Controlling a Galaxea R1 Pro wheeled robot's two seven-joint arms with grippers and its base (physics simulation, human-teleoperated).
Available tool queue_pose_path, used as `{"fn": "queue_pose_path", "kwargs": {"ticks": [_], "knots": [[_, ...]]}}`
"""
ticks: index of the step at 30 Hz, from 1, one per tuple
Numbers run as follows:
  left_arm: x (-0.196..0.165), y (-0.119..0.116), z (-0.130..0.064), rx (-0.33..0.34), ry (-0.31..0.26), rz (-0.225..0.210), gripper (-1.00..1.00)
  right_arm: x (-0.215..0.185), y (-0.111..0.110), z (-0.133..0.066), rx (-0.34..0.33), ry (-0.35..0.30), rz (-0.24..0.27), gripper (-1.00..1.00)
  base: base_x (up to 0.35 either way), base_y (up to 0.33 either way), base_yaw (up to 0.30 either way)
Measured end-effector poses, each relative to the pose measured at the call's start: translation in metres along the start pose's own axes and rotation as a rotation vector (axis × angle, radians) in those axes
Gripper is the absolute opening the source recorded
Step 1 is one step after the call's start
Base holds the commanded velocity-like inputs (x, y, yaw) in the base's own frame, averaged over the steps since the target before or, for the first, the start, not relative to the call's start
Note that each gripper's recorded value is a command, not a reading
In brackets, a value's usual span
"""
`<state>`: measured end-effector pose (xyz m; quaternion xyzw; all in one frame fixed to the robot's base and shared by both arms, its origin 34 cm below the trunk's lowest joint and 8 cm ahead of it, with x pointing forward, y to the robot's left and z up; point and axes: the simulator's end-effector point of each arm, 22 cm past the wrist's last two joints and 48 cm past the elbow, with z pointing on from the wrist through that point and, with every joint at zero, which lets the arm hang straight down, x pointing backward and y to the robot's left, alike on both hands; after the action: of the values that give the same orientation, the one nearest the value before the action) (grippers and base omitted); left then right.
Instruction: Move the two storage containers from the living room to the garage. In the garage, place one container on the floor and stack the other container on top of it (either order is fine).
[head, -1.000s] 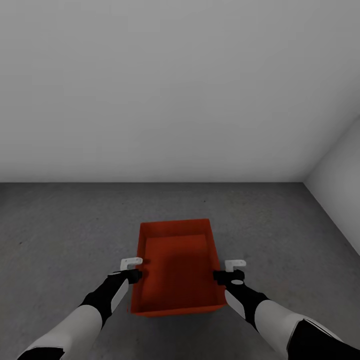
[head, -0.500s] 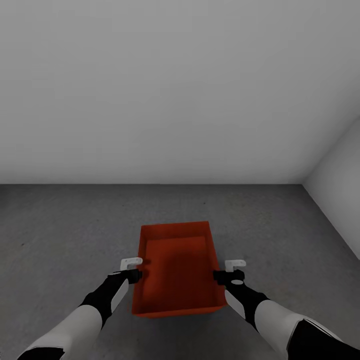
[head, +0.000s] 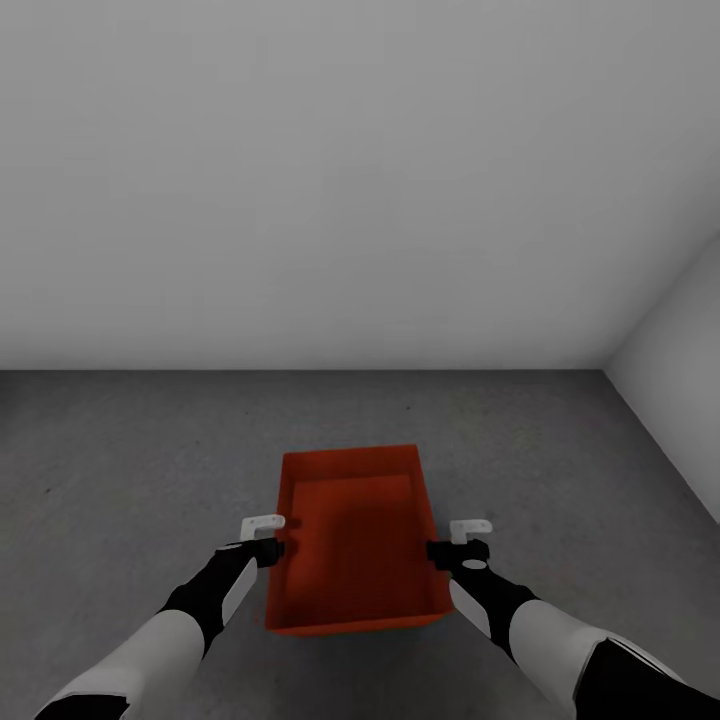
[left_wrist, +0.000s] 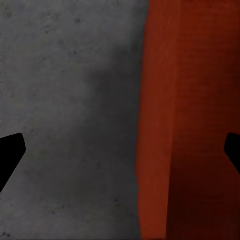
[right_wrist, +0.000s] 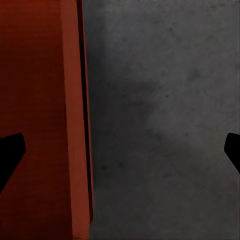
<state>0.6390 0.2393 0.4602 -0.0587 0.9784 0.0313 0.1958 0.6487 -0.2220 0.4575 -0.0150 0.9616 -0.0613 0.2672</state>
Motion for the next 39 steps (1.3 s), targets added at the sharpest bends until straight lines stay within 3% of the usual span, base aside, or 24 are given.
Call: {"fn": "queue_pose_path", "kwargs": {"ticks": [39], "knots": [[-0.026, 0.002, -0.059, 0.0, 0.003, 0.0, 1.0, -0.035, -0.008, -0.054, -0.001, 0.001, 0.0, 1.0, 0.0, 0.0, 0.0]]}}
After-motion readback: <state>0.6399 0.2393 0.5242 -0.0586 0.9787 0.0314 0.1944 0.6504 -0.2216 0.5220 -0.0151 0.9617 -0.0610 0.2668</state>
